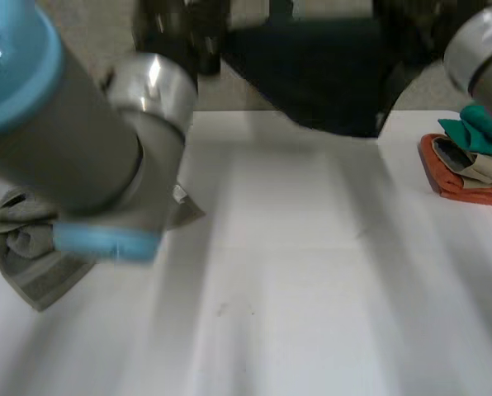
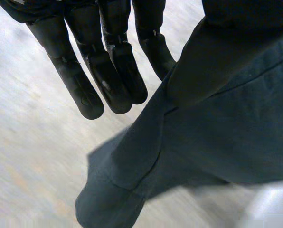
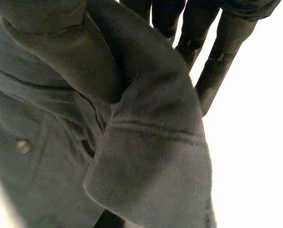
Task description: Fold the laundry.
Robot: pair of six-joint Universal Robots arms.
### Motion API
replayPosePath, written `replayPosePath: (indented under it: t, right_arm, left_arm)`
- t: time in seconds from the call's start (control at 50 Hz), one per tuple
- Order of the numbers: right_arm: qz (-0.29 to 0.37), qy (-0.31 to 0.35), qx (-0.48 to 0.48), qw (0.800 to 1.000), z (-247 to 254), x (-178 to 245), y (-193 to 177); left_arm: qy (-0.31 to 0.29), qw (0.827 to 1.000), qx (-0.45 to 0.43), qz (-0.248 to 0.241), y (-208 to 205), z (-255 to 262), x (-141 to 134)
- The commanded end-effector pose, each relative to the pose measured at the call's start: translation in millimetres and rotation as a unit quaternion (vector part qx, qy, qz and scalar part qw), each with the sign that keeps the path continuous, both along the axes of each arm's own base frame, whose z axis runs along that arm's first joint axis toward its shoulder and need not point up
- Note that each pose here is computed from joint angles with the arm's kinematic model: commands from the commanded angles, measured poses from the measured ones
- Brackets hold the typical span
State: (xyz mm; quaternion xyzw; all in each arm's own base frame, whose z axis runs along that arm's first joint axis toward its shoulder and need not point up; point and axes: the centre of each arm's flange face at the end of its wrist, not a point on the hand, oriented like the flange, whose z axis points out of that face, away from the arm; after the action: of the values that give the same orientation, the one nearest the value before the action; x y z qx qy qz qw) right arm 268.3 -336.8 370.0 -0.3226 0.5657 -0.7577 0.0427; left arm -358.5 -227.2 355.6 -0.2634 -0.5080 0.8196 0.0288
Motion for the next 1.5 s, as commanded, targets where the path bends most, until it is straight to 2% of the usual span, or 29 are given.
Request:
replayPosePath:
  t: [0.02,0.04,0.12,0.18,0.22,0.32,0.42,0.48,0.58,0.64,0.66,0.74,0.88,1.08,1.34,1.5]
  right_arm:
    - [0.009,0.151,0.235,0.96,-86.9,-14.8,26.4]
    - [0.017,0.181,0.27,0.946,-106.3,-16.1,30.7]
    - [0.038,0.225,0.318,0.92,-153.1,-11.7,30.7]
    - [0.041,0.229,0.338,0.912,-175.2,-9.7,26.2]
    - [0.039,0.221,0.34,0.913,-188.5,-7.5,20.7]
    - [0.017,0.159,0.315,0.936,-191.4,-6.2,8.0]
    - [0.003,0.095,0.265,0.96,-168.2,-9.0,11.0]
    - [0.001,0.081,0.253,0.964,-161.8,-10.8,17.2]
    - [-0.005,0.071,0.242,0.968,-139.3,-20.6,41.1]
    - [-0.004,0.076,0.25,0.965,-122.3,-31.2,76.4]
    - [-0.004,0.076,0.25,0.965,-122.2,-31.2,76.5]
    - [-0.004,0.091,0.281,0.955,-122.5,-43.0,110.3]
    - [0.002,0.152,0.347,0.925,-169.7,-60.2,155.3]
    - [-0.016,0.128,0.266,0.955,-191.7,-58.1,130.6]
    - [-0.023,0.099,0.219,0.97,-217.2,-46.0,79.0]
    - [-0.038,0.104,0.217,0.97,-235.5,-42.9,54.9]
  left_arm:
    - [-0.074,0.987,0.142,-0.028,36.1,-100.4,12.7]
    - [-0.08,0.984,0.155,-0.031,39.1,-110.1,13.8]
    - [-0.109,0.97,0.213,-0.036,47.5,-153.7,18.3]
    - [-0.135,0.959,0.246,-0.036,49.3,-184.6,16.2]
    - [-0.139,0.957,0.253,-0.036,49.1,-191.7,15.0]
    - [-0.139,0.957,0.253,-0.036,46.8,-192.4,14.7]
    - [-0.134,0.958,0.25,-0.036,45.8,-189.0,14.3]
    - [-0.128,0.96,0.245,-0.037,44.9,-183.5,14.0]
    - [-0.11,0.963,0.244,-0.034,39.0,-178.1,13.7]
    - [-0.086,0.963,0.254,-0.029,30.0,-177.2,14.8]
    - [-0.081,0.963,0.257,-0.03,28.2,-177.5,14.9]
    - [-0.057,0.961,0.269,-0.037,21.0,-176.5,14.6]
    - [-0.05,0.96,0.277,-0.016,4.3,-181.0,24.4]
    - [-0.052,0.958,0.281,-0.014,3.2,-184.5,24.8]
    - [-0.06,0.955,0.289,-0.015,5.5,-192.3,25.6]
    - [-0.06,0.955,0.29,-0.015,5.4,-193.7,25.5]
